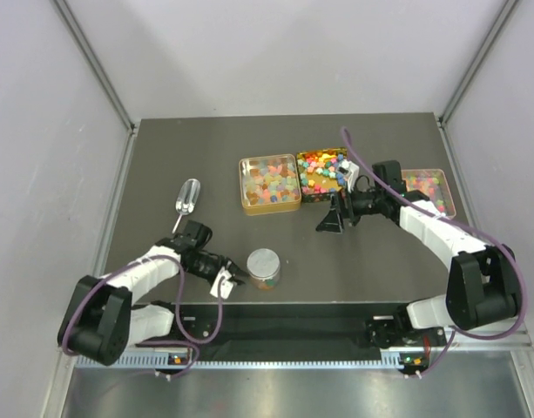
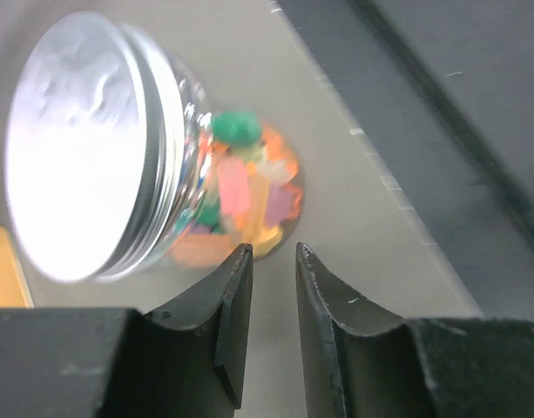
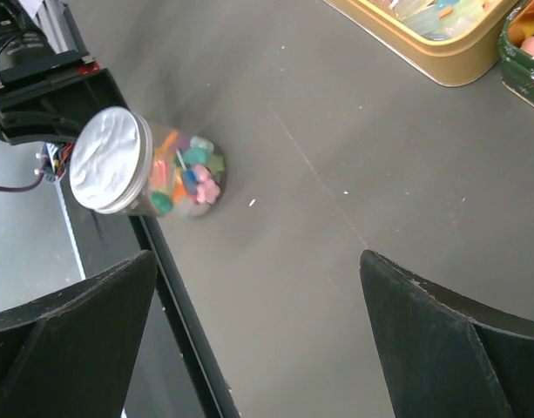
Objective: Pack the candies
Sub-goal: Move the packing bottle to the center of the board.
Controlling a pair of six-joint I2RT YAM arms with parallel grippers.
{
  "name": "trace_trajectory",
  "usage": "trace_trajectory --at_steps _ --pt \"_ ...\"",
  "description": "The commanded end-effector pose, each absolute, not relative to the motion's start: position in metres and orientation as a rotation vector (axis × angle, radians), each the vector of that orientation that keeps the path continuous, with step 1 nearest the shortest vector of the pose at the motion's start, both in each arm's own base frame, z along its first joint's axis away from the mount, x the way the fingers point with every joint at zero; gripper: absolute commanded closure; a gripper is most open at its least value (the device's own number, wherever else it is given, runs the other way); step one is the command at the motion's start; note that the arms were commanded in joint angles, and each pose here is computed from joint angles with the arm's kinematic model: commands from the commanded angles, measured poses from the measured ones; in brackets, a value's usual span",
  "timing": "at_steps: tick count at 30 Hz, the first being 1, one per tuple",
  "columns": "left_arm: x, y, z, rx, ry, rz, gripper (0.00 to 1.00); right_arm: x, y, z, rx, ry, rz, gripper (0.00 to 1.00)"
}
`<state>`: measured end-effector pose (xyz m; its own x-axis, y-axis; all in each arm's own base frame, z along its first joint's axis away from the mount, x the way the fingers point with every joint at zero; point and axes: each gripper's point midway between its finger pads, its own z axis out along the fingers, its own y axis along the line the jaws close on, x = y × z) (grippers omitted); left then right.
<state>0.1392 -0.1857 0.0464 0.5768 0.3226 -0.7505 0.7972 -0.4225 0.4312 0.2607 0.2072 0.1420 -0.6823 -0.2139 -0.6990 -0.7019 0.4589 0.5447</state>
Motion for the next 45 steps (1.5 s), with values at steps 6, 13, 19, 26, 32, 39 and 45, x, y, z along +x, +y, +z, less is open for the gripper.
trace_trajectory --at_steps 6,13,19,26,32,39,45 --pt "0.181 -0.231 0.062 1.926 0.769 -0.703 0.66 0.263 0.199 0.152 -0.773 2.095 1.141 0.0" --pt "0.206 -0.275 0.074 1.874 0.789 -0.699 0.65 0.266 0.188 0.151 -0.741 2.081 1.121 0.0" --pt "0.264 -0.291 0.094 1.722 1.115 -0.638 0.55 0.272 0.171 0.158 -0.692 2.068 1.08 0.0" --pt "0.232 -0.253 0.134 1.564 1.342 -0.704 0.3 0.264 0.166 0.173 -0.748 2.033 1.044 0.0" --pt "0.275 -0.229 0.163 1.218 1.751 -0.548 0.25 0.274 0.162 0.178 -0.789 2.117 0.857 0.0" --pt "0.293 -0.214 0.2 0.824 1.991 -0.755 0.26 0.239 0.213 0.165 -1.285 1.998 0.688 0.0" --pt "0.267 -0.204 0.204 0.759 2.0 -0.857 0.29 0.279 0.24 0.148 -1.306 2.072 0.656 0.0"
